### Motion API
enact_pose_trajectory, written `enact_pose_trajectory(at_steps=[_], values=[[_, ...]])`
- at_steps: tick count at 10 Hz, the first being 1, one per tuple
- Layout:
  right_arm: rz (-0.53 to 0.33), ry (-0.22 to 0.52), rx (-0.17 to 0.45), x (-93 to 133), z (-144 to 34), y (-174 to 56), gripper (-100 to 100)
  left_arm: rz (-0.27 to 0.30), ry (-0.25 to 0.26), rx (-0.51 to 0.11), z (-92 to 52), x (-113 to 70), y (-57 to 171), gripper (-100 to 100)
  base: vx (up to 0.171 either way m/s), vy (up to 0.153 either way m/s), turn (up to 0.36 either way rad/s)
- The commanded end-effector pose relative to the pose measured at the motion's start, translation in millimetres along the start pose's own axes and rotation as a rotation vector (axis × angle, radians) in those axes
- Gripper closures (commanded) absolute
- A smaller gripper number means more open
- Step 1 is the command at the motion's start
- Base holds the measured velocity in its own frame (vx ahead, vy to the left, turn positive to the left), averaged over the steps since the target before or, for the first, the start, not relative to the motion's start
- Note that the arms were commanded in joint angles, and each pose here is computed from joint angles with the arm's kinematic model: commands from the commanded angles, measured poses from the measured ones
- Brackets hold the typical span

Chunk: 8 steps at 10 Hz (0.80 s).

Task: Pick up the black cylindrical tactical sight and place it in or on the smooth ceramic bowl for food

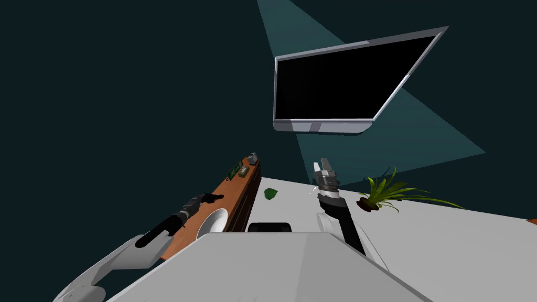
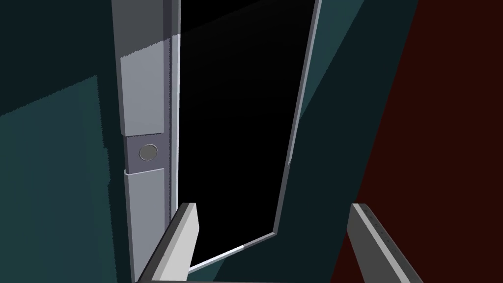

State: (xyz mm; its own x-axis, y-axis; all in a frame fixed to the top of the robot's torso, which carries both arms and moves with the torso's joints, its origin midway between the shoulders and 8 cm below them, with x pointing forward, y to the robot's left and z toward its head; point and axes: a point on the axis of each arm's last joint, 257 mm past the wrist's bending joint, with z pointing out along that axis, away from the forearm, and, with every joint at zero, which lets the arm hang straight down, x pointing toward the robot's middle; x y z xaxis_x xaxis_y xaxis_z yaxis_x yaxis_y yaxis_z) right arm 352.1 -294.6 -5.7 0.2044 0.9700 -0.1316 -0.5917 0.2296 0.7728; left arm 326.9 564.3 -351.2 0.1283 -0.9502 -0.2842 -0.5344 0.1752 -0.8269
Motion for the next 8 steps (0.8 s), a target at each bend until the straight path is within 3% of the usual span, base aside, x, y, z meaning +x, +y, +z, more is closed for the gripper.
enact_pose_trajectory(at_steps=[1, 8], values=[[0.000, 0.000, 0.000, 0, 0.0, 0, 0, 0.013, 0.029, -0.016, -5.0, 10.3, -1, 100, -0.053, -0.009, 0.049], [0.000, 0.000, 0.000, 0, 0.0, 0, 0, 0.085, 0.153, -0.106, -31.7, 61.2, 7, 100, -0.026, -0.020, 0.057]])
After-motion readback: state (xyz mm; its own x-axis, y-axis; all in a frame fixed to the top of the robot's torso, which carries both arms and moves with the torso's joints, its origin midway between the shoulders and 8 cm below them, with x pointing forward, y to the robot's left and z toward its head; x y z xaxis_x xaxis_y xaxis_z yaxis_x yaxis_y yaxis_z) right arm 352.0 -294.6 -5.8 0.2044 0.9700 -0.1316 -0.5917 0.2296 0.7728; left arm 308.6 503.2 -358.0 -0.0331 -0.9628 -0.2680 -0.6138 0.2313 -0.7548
